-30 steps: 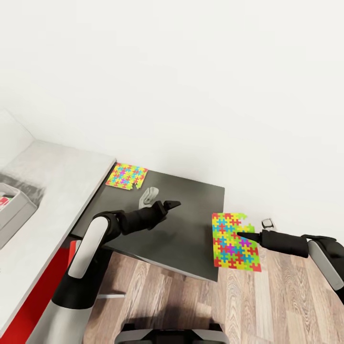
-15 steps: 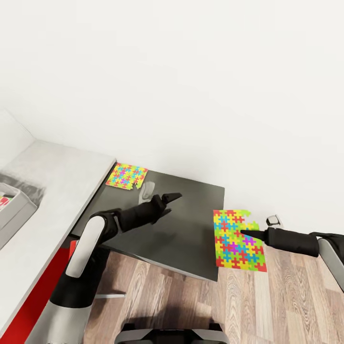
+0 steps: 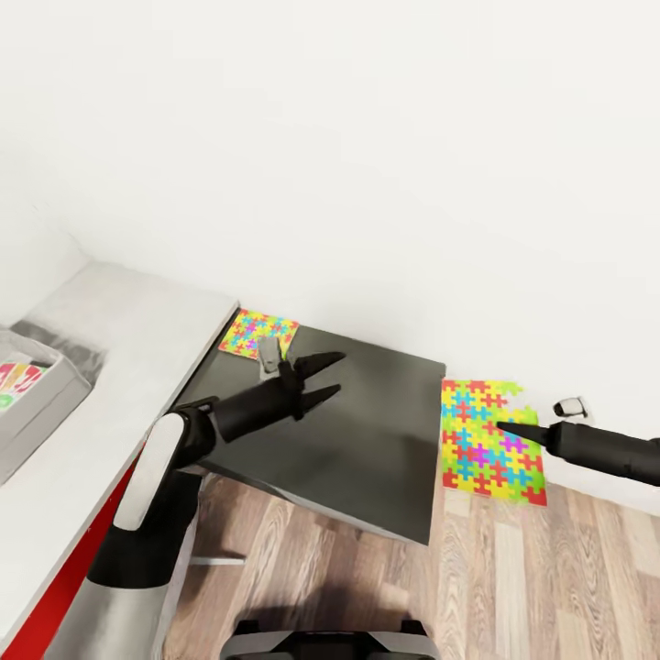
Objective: Put all the toys in the child's room - the three board games (two on the bed and one on the table), the two jigsaw puzzles on the table, and the tennis ball on the table - inside the toy box on the table in the child's room.
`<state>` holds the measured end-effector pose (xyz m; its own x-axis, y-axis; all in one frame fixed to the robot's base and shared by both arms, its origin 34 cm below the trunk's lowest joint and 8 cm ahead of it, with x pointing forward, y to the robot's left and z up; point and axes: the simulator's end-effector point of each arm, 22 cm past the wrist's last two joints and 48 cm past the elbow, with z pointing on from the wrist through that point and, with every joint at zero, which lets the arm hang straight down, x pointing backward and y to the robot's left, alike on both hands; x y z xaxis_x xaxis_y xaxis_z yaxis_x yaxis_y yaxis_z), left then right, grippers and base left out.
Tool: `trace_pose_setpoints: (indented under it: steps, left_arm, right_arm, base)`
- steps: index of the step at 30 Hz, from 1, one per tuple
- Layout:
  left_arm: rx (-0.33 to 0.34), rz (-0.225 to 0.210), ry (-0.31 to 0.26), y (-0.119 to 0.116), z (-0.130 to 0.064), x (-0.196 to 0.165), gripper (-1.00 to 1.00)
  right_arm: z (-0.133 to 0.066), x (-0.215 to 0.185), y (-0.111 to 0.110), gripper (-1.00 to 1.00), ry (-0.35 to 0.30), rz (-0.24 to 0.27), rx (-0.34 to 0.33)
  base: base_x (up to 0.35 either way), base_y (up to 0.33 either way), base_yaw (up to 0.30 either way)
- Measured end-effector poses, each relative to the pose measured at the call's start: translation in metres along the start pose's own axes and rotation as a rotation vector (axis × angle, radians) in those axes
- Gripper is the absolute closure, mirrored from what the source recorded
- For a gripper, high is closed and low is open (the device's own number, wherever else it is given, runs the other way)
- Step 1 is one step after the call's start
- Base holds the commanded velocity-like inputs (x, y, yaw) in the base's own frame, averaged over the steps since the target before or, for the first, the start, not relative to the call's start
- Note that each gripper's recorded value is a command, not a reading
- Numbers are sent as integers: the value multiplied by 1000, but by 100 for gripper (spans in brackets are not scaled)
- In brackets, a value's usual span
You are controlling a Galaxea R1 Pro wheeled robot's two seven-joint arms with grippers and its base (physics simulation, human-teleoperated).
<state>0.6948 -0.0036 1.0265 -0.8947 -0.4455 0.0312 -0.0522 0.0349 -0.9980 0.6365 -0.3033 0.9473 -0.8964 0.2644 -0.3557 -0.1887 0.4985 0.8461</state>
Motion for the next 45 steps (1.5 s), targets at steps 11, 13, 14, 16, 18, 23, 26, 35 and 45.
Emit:
trace_pose_setpoints:
  steps: [11,13,14,16,18,23,26,35,45]
  left_arm:
    - [194,-47,-36,-31,-25,-10,-100]
    - [213,-46,-38,-34,-30,-12,-100]
    - [218,-46,-40,-34,-33,-13,-100]
    - [222,-45,-48,-33,-39,-16,-100]
    - [219,-43,-69,-29,-49,-23,-100]
    - [215,-49,-111,-22,-68,-35,-100]
    - [222,-52,-121,-21,-73,-37,-100]
    - [243,-53,-134,-23,-82,-40,-100]
    - [249,-54,-133,-24,-82,-40,-100]
  right_arm:
    - [-25,-32,27,100,-36,-66,-37]
    - [-27,-37,33,100,-42,-81,-46]
    - [-27,-40,35,100,-44,-89,-50]
    - [-27,-45,40,100,-47,-105,-56]
    - [-26,-49,44,100,-51,-117,-61]
    - [-27,-58,50,100,-59,-140,-67]
    - [-28,-63,53,100,-64,-153,-69]
    - [-28,-73,65,100,-72,-183,-87]
    - [-22,-77,77,100,-71,-202,-118]
  base:
    - [0,0,281]
    - [0,0,293]
    - [0,0,295]
    - [0,0,296]
    - [0,0,296]
    - [0,0,297]
    - [0,0,298]
    - [0,0,299]
    - [0,0,300]
